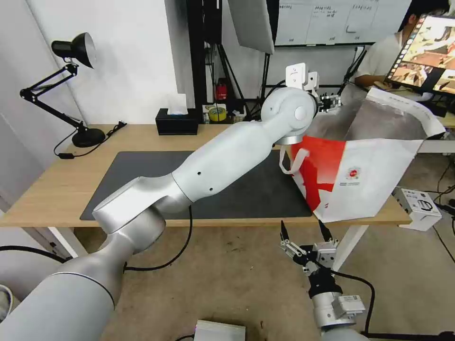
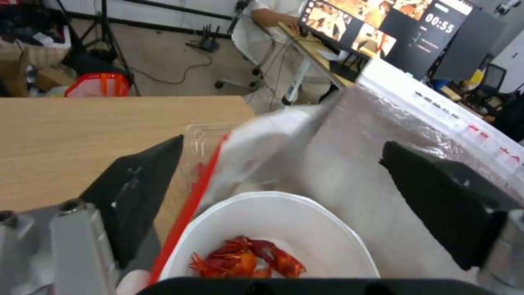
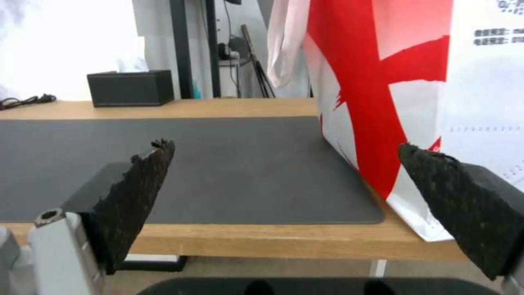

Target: Pick up the trash from the table and place it into the takeout bag.

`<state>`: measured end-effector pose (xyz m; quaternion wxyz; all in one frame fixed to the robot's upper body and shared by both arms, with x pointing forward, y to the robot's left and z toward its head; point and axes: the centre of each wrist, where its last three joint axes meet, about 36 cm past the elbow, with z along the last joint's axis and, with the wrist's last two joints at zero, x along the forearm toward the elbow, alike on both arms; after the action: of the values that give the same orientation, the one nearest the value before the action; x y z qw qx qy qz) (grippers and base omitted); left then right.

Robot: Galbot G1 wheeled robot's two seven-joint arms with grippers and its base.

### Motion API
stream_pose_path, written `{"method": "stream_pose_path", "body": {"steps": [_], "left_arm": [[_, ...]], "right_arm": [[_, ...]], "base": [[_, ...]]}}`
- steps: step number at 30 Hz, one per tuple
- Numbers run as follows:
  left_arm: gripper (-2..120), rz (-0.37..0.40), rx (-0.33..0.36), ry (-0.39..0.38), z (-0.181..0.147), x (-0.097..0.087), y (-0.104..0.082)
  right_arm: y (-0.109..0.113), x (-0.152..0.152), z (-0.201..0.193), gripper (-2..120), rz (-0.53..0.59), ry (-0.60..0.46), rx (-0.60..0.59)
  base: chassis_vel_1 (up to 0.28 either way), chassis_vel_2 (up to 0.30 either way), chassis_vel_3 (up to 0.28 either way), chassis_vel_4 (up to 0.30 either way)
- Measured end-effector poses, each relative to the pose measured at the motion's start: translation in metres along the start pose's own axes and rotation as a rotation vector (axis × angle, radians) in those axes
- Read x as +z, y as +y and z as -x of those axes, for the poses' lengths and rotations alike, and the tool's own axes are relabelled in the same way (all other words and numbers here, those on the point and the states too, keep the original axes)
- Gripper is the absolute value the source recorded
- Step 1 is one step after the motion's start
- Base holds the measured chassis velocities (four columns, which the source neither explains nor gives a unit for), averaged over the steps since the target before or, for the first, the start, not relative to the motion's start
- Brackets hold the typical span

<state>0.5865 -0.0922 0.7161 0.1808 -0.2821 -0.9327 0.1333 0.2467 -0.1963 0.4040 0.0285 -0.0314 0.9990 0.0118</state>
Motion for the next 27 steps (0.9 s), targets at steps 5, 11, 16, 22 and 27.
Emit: {"method": "stream_pose_path", "body": {"steps": [5,11,16,22,27], "left_arm": [[100,-0.002,0.021,-0.009,-0.005,0.004,0.000],[100,0.075,0.098,-0.105,-0.018,0.015,0.026],[100,0.117,0.115,-0.148,-0.033,0.027,0.057],[100,0.269,0.067,-0.270,-0.055,0.064,0.123],[100,0.355,0.007,-0.319,-0.073,0.086,0.157]], "right_arm": [[0.000,0.000,0.000,100,0.000,0.000,0.000],[0.000,0.000,0.000,100,0.000,0.000,0.000],[0.000,0.000,0.000,100,0.000,0.000,0.000],[0.000,0.000,0.000,100,0.000,0.000,0.000],[0.000,0.000,0.000,100,0.000,0.000,0.000]], "base": [[0.000,0.000,0.000,0.000],[0.000,0.000,0.000,0.000],[0.000,0.000,0.000,0.000],[0.000,0.000,0.000,0.000],[0.000,0.000,0.000,0.000]]}}
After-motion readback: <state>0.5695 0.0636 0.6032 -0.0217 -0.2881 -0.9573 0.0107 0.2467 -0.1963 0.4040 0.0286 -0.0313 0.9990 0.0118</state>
